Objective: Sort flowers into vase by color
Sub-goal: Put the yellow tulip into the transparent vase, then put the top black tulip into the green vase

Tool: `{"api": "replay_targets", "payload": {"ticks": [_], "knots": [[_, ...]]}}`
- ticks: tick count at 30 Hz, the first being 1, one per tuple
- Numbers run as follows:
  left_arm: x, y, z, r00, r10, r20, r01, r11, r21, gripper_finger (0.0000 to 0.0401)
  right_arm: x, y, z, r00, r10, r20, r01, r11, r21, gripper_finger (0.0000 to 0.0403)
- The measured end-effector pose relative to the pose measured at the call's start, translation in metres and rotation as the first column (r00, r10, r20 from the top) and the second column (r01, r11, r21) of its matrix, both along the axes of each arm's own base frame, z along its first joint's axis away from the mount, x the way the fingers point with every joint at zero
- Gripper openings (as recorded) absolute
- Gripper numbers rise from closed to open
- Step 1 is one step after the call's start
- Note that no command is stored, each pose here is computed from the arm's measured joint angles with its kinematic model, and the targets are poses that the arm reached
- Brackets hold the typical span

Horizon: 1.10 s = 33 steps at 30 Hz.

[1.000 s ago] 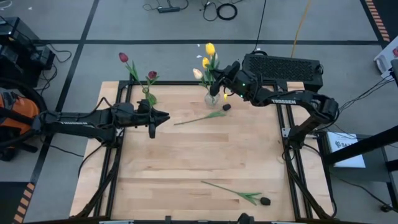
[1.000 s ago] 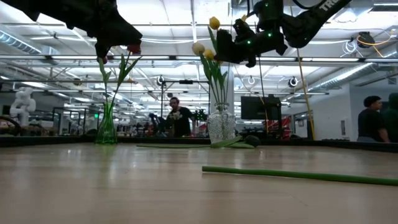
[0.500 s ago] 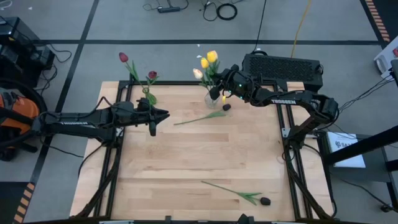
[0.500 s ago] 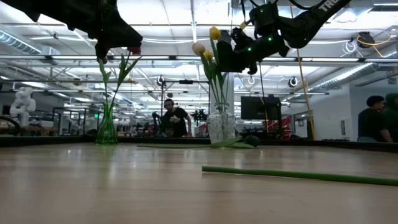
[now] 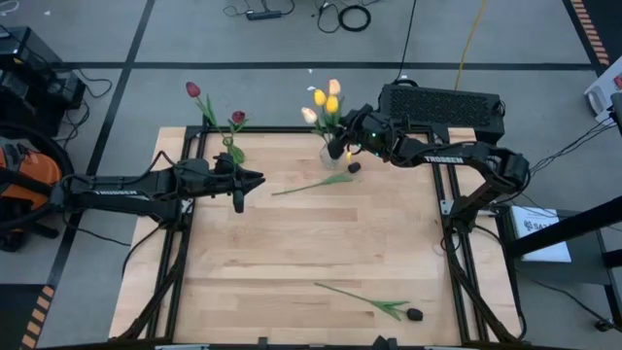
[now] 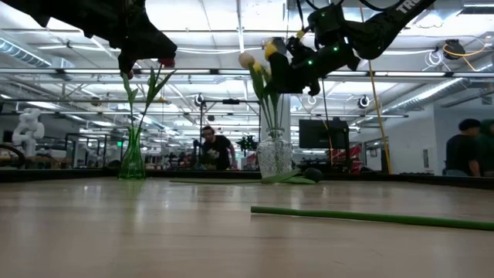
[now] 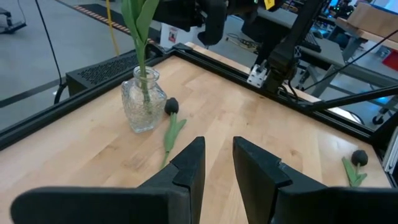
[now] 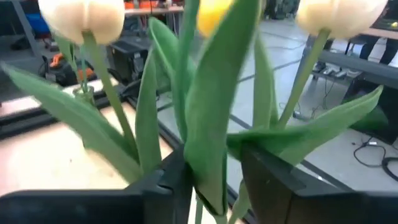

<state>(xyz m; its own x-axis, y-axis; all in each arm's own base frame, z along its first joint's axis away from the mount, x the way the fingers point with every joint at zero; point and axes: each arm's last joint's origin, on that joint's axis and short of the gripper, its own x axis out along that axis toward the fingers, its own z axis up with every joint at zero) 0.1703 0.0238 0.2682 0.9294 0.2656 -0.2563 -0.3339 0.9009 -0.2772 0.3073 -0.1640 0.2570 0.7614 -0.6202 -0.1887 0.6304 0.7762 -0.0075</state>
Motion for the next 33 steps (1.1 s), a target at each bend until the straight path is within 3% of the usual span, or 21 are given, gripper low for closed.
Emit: {"api": "replay_targets", "payload": {"ticks": [12, 17, 22, 27, 33], "knots": [[0.0, 0.001, 0.0, 0.999, 0.037, -0.002, -0.037, 0.999, 0.011, 0.0088, -0.028, 0.021, 0.022, 0.993, 0.022, -0.12, -0.013, 0.997, 0.075, 0.0186], [0.0, 0.001, 0.0, 0.999, 0.037, -0.001, -0.037, 0.999, 0.011, 0.0088, -0.052, 0.036, 0.038, 0.992, 0.009, -0.127, 0.014, 0.984, 0.179, 0.0191], [0.002, 0.001, -0.001, 0.999, 0.037, -0.004, -0.037, 0.999, 0.011, 0.0088, -0.079, 0.049, 0.044, 0.986, -0.031, -0.163, 0.084, 0.943, 0.323, 0.0187], [0.016, 0.003, -0.001, 0.999, 0.036, 0.003, -0.036, 0.999, 0.011, 0.0088, -0.102, 0.06, 0.043, 0.962, -0.028, -0.271, 0.136, 0.912, 0.388, 0.0178], [0.054, 0.007, 0.006, 0.998, 0.04, -0.055, -0.04, 0.999, 0.009, 0.0088, -0.121, 0.069, 0.044, 0.935, -0.009, -0.355, 0.161, 0.902, 0.401, 0.0169]]}}
